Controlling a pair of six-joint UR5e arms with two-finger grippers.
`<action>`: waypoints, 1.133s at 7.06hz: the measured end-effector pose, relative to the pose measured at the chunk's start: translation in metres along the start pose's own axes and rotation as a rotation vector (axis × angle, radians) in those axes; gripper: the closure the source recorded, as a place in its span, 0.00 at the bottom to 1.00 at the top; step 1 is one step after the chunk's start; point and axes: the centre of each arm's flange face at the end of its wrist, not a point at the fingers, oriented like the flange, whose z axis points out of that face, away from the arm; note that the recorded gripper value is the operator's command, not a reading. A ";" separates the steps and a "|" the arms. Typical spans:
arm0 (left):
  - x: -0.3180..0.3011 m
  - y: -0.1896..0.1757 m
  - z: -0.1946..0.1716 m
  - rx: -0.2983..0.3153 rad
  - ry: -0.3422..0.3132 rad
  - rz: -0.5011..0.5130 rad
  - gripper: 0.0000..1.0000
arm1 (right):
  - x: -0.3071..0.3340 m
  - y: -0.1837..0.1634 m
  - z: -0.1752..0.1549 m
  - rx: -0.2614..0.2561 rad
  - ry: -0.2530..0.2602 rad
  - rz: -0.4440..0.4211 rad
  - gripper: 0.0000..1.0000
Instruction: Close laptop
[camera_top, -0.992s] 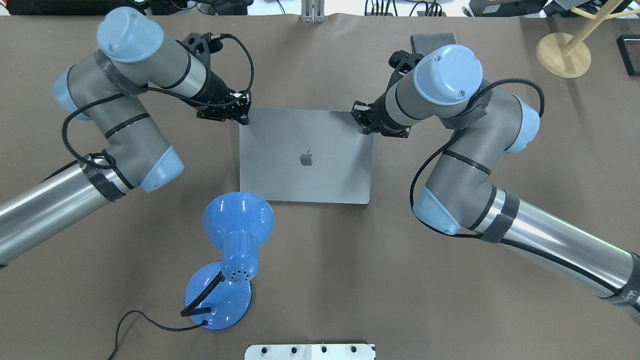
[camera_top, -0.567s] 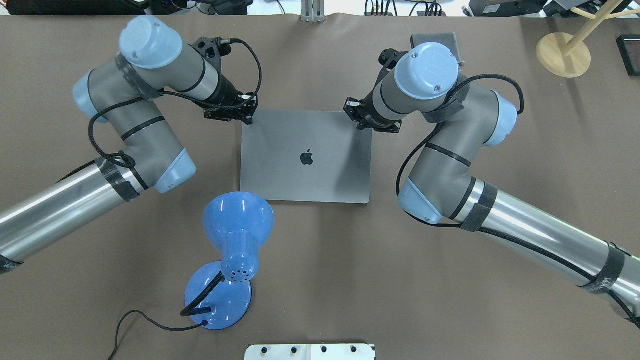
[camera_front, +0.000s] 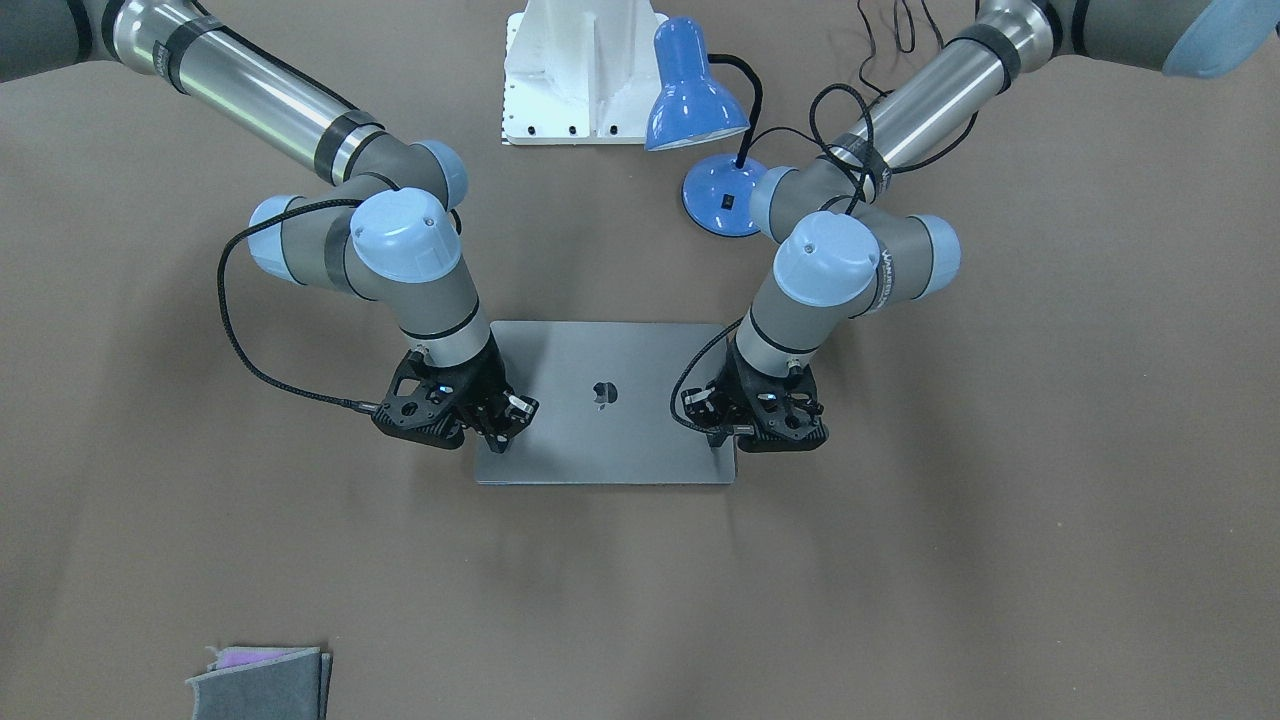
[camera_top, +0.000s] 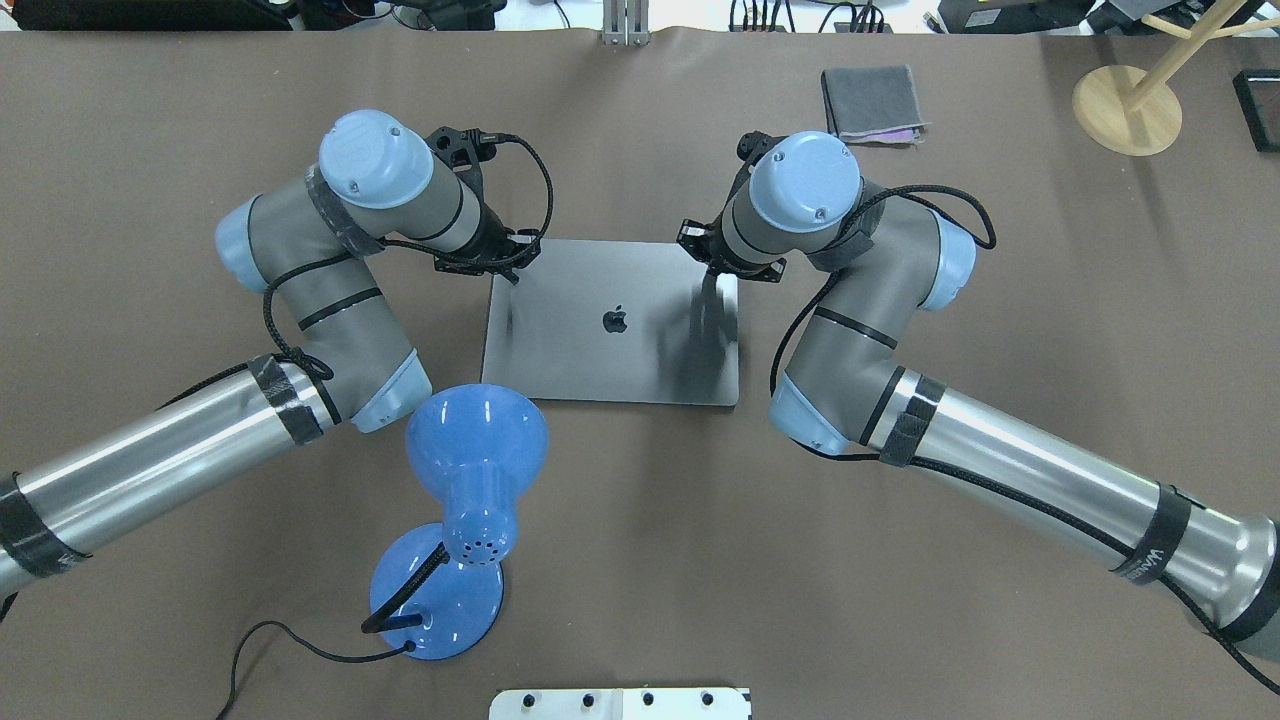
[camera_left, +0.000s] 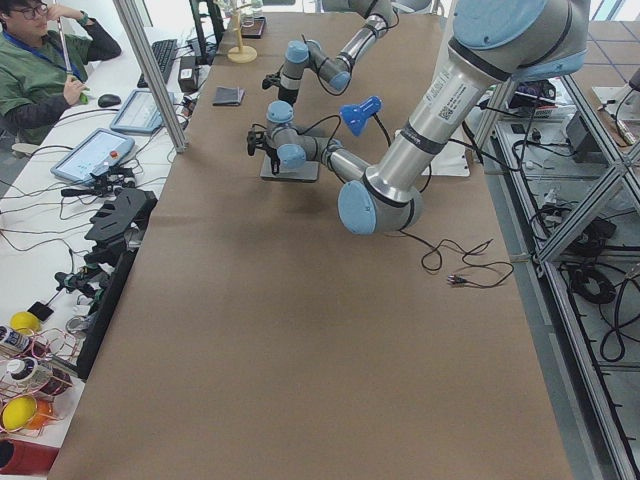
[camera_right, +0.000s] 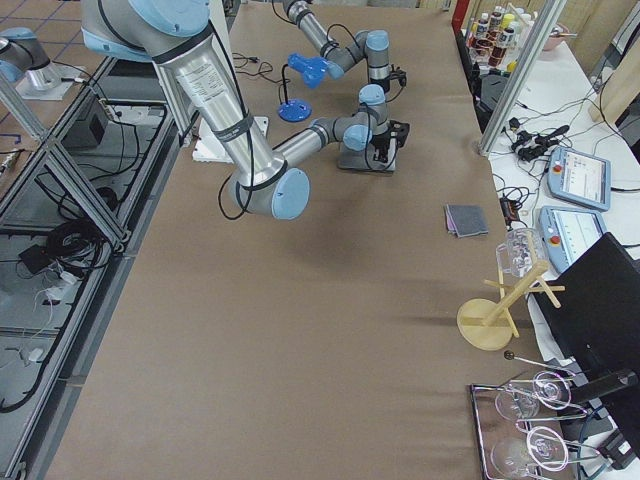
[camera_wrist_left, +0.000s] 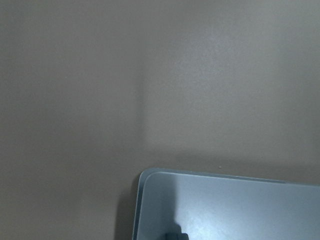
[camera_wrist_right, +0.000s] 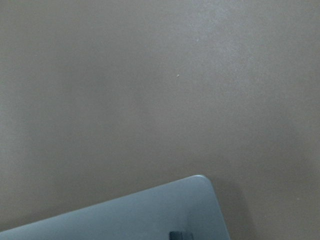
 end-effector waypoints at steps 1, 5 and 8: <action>0.002 0.002 0.001 0.005 -0.002 0.003 1.00 | -0.001 0.002 0.000 0.001 -0.004 -0.002 1.00; 0.006 -0.030 -0.081 -0.083 0.097 0.003 0.02 | 0.009 -0.053 -0.068 -0.095 -0.092 0.036 0.01; -0.098 -0.046 -0.190 -0.111 0.013 0.185 0.02 | 0.150 -0.111 -0.125 -0.052 -0.040 -0.102 0.00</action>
